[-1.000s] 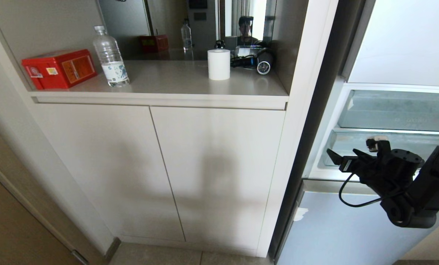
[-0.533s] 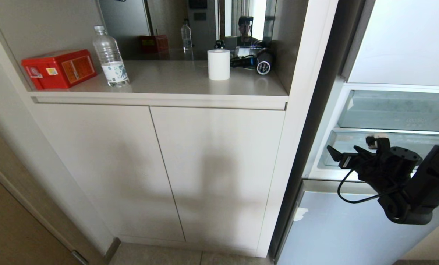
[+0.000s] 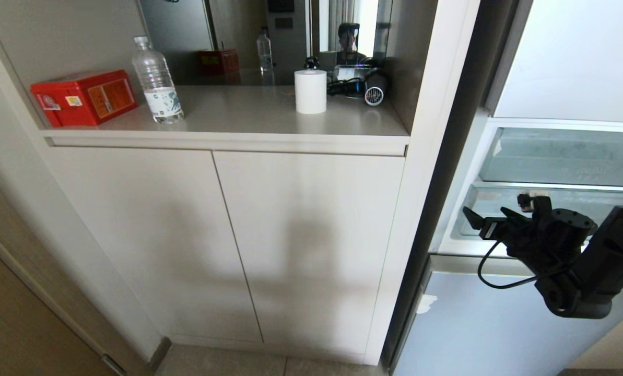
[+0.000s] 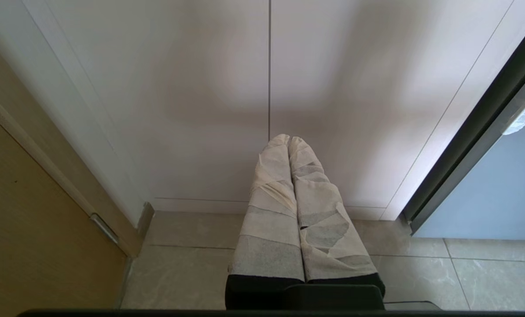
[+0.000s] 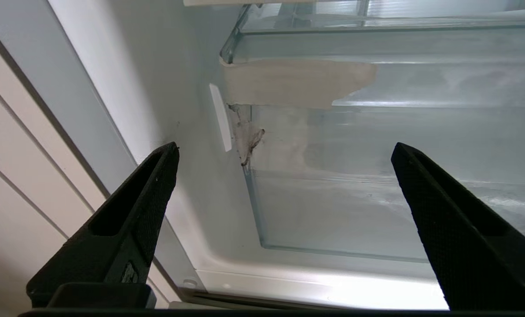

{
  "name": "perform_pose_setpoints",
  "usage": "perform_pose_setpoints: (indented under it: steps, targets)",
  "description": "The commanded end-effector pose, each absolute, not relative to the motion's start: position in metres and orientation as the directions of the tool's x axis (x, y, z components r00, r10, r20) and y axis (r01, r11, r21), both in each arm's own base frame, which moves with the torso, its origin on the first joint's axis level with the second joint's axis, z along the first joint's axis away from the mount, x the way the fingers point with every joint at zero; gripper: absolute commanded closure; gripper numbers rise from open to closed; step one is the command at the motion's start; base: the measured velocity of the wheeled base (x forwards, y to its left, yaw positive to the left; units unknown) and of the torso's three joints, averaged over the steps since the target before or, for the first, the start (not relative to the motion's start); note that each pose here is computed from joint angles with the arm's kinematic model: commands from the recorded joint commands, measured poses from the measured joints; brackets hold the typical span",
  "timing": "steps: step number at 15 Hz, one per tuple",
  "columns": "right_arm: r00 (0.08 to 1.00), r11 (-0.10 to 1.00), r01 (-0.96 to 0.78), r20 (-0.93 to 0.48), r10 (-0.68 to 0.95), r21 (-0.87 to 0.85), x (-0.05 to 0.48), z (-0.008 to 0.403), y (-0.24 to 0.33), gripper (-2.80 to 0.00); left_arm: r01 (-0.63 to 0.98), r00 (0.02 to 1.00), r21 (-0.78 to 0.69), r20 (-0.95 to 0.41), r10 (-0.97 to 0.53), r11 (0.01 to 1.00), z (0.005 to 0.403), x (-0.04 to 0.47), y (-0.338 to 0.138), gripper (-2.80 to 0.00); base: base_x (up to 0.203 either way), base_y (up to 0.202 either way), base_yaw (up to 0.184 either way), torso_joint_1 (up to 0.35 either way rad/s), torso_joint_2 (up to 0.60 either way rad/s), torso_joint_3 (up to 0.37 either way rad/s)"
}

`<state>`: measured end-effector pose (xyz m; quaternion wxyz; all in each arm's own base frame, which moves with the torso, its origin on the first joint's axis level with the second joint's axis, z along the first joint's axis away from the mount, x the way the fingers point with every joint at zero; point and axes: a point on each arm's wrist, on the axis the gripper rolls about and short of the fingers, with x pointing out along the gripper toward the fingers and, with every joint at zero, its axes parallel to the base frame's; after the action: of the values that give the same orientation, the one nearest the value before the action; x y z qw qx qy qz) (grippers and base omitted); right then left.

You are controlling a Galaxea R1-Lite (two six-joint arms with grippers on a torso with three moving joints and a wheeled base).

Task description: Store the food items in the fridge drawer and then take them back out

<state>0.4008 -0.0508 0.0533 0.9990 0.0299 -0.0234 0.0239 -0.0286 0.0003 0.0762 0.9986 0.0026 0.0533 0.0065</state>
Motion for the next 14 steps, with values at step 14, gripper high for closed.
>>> perform_pose_setpoints:
  steps: [14]
  targets:
    - [0.992,0.998,-0.045,0.118,0.039,0.049,0.407,0.07,-0.051,-2.8,-0.013,0.994,0.006,-0.107,0.014,1.0,0.076,-0.029,0.0,0.0,0.0,0.0,0.0,0.0,0.0,0.0]
